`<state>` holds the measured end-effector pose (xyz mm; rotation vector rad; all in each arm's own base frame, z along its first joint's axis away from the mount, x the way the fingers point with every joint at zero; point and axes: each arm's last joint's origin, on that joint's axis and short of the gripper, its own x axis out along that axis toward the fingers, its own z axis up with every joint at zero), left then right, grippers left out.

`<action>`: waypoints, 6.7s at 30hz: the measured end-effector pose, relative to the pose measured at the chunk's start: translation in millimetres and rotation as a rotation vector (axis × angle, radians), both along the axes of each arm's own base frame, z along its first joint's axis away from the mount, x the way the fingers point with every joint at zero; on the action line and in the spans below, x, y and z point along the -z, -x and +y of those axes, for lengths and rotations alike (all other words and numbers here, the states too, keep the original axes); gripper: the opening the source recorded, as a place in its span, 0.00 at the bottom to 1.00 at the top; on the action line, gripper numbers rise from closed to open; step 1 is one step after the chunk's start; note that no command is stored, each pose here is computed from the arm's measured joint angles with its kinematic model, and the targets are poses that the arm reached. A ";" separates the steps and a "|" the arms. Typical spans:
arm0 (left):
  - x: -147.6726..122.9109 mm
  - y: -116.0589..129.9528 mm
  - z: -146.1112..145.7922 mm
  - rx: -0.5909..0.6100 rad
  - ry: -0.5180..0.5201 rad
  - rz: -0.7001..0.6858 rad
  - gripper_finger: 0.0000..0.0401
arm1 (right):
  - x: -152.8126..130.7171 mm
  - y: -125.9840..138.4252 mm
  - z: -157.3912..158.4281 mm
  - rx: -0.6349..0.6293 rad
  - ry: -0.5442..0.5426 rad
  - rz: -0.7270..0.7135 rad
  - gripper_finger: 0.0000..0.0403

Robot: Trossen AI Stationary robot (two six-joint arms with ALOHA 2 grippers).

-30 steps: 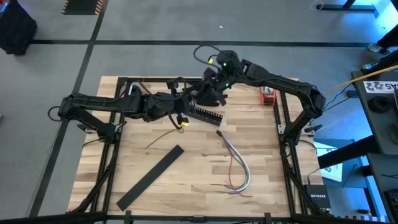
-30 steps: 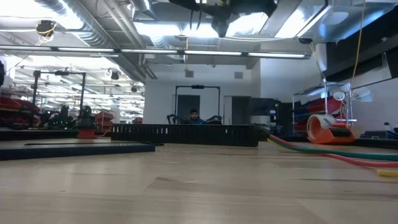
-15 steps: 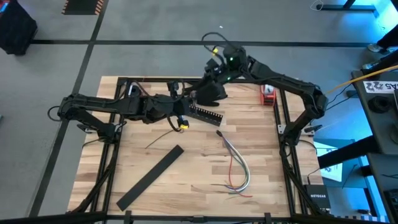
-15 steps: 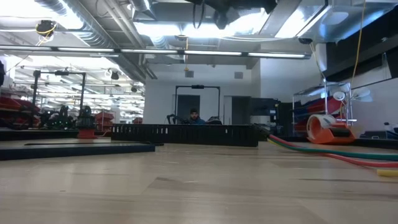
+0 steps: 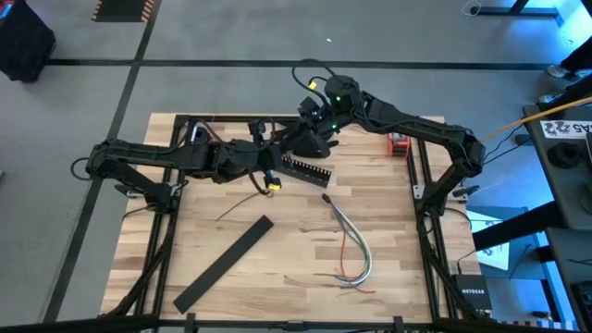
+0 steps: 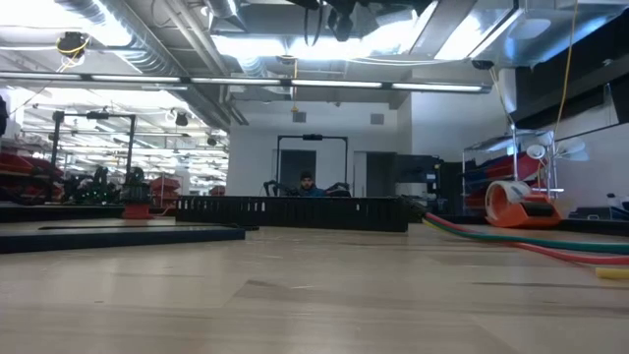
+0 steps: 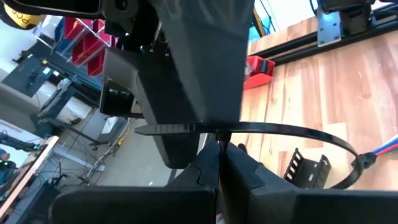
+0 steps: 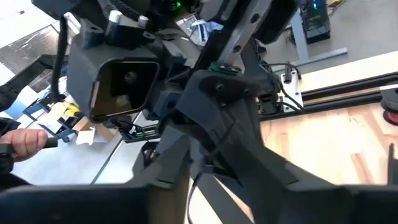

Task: Ziptie cables
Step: Prepare the black zip tie, then wrap the cable wires together using the black zip tie

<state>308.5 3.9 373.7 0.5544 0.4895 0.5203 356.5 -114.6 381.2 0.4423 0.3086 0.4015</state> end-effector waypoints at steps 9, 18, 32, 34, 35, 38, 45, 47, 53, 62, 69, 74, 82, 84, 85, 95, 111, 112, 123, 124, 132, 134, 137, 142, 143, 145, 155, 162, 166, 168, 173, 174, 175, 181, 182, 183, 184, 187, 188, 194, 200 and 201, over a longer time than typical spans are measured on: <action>1.0 0.0 -0.1 -0.041 0.150 -0.097 0.00 | -11.4 9.3 -3.3 0.036 0.322 -0.148 0.01; 17.0 7.8 -10.7 -0.057 0.298 -0.001 0.00 | -62.2 52.8 7.5 0.202 0.725 -0.349 0.00; 27.2 19.3 -9.8 -0.128 0.341 0.110 0.00 | -63.4 100.4 10.6 0.454 0.558 0.298 0.22; 37.6 27.2 -11.4 -0.165 0.419 0.189 0.00 | -54.8 107.3 12.6 0.442 0.559 0.430 0.25; 44.0 31.3 -12.5 -0.182 0.466 0.233 0.00 | -48.6 107.9 12.9 0.432 0.553 0.479 0.27; 64.3 42.2 -15.8 -0.234 0.581 0.349 0.00 | -27.5 105.3 12.2 0.414 0.508 0.567 0.28; 94.3 51.9 -20.5 -0.284 0.740 0.464 0.00 | 36.4 83.7 5.5 0.359 0.457 0.548 0.29; 100.5 53.4 -20.5 -0.313 0.765 0.463 0.00 | 53.1 78.3 4.7 0.332 0.432 0.503 0.29; 115.2 56.1 -14.4 -0.378 0.888 0.468 0.10 | 78.4 68.1 3.7 0.281 0.398 0.346 0.29; 89.9 52.0 -0.8 -0.346 1.177 0.455 0.39 | 66.5 58.1 -0.5 0.328 0.447 0.145 0.29; 58.5 75.6 -8.5 -0.309 0.951 0.347 0.44 | 43.1 71.0 2.1 0.373 0.411 0.390 0.30; 37.8 93.8 -13.7 -0.239 0.792 0.236 0.42 | 37.2 87.7 19.7 0.347 0.386 0.653 0.42; 40.6 100.3 -13.1 -0.110 0.717 0.142 0.40 | 108.8 92.3 66.6 0.317 0.287 0.967 0.64; 44.5 99.4 -13.2 -0.110 0.718 0.142 0.40 | 131.7 91.3 74.8 0.343 0.289 0.967 0.66; 46.4 99.2 -13.2 -0.113 0.718 0.146 0.40 | 143.4 91.1 78.8 0.352 0.282 0.957 0.66; 48.6 92.0 -13.9 -0.079 0.720 0.087 0.40 | 214.4 96.2 117.0 0.419 0.196 0.801 0.60; 62.9 55.1 -19.7 -0.076 0.793 0.015 0.40 | 266.6 94.7 131.7 0.405 0.373 0.790 0.29; 65.9 52.8 -21.1 -0.083 0.799 0.025 0.40 | 266.3 93.8 131.7 0.394 0.386 0.779 0.24; 78.9 61.2 -27.4 -0.207 0.865 0.123 0.40 | 247.3 76.2 134.6 0.225 0.520 0.711 0.05; 81.4 65.9 -30.3 -0.213 0.859 0.180 0.40 | 244.7 74.1 134.9 0.209 0.533 0.697 0.04; 124.0 92.2 -42.6 -0.226 0.845 0.543 0.40 | 237.1 65.1 135.8 0.221 0.516 0.610 0.02; 140.5 90.5 -39.8 -0.247 0.936 0.509 0.40 | 237.5 63.7 135.9 0.236 0.495 0.606 0.02; 164.2 91.7 -35.1 -0.344 1.074 0.440 0.40 | 237.9 63.8 135.8 0.264 0.459 0.621 0.02; 196.1 101.6 -28.2 -0.528 1.211 0.354 0.40 | 237.7 63.6 135.0 0.327 0.417 0.635 0.02; 201.5 102.5 -27.9 -0.526 1.232 0.343 0.40 | 237.7 63.7 134.8 0.336 0.419 0.636 0.02; 210.3 105.4 -27.7 -0.540 1.252 0.325 0.40 | 237.7 63.7 134.1 0.364 0.420 0.638 0.02; 238.8 117.4 -25.0 -0.588 1.290 0.253 0.40 | 237.2 63.4 133.3 0.413 0.400 0.640 0.02; 244.6 115.2 -24.3 -0.586 1.290 0.188 0.35 | 237.2 63.5 133.5 0.403 0.398 0.641 0.02; 251.4 116.3 -23.5 -0.621 1.256 0.199 0.19 | 237.2 63.4 133.5 0.387 0.423 0.635 0.02; 252.5 115.8 -23.3 -0.615 1.240 0.203 0.09 | 237.2 63.4 133.5 0.376 0.440 0.630 0.02; 252.5 112.5 -23.1 -0.588 1.226 0.169 0.01 | 237.2 63.4 133.5 0.352 0.478 0.622 0.02; 251.7 111.5 -23.2 -0.585 1.224 0.164 0.01 | 237.2 63.4 133.5 0.349 0.482 0.621 0.02; 250.6 110.4 -23.3 -0.575 1.217 0.168 0.00 | 237.2 63.4 133.5 0.345 0.485 0.620 0.02; 226.9 92.3 -24.7 -0.440 1.177 0.133 0.00 | 234.9 62.6 134.1 0.326 0.480 0.620 0.02; 217.5 88.7 -24.9 -0.408 1.179 0.104 0.00 | 232.0 61.4 134.2 0.324 0.481 0.614 0.02; 207.8 84.9 -25.4 -0.373 1.180 0.079 0.00 | 228.2 59.7 134.4 0.324 0.482 0.605 0.02; 199.0 81.6 -25.0 -0.346 1.179 0.056 0.00 | 223.5 57.4 134.6 0.324 0.482 0.594 0.02; 172.5 74.8 -21.6 -0.291 1.163 -0.027 0.00 | 207.1 46.7 135.7 0.309 0.507 0.537 0.02; 161.0 71.9 -19.7 -0.271 1.148 -0.070 0.00 | 202.1 43.6 135.9 0.303 0.519 0.524 0.02; 116.8 54.3 -6.2 -0.140 1.026 -0.323 0.00 | 178.8 25.6 136.1 0.294 0.626 0.426 0.02; 112.5 38.7 8.7 -0.086 0.957 -0.441 0.00 | 172.6 6.3 136.7 0.302 0.672 0.388 0.02; 114.9 36.6 9.7 -0.087 0.955 -0.437 0.00 | 172.9 4.9 136.7 0.305 0.676 0.392 0.02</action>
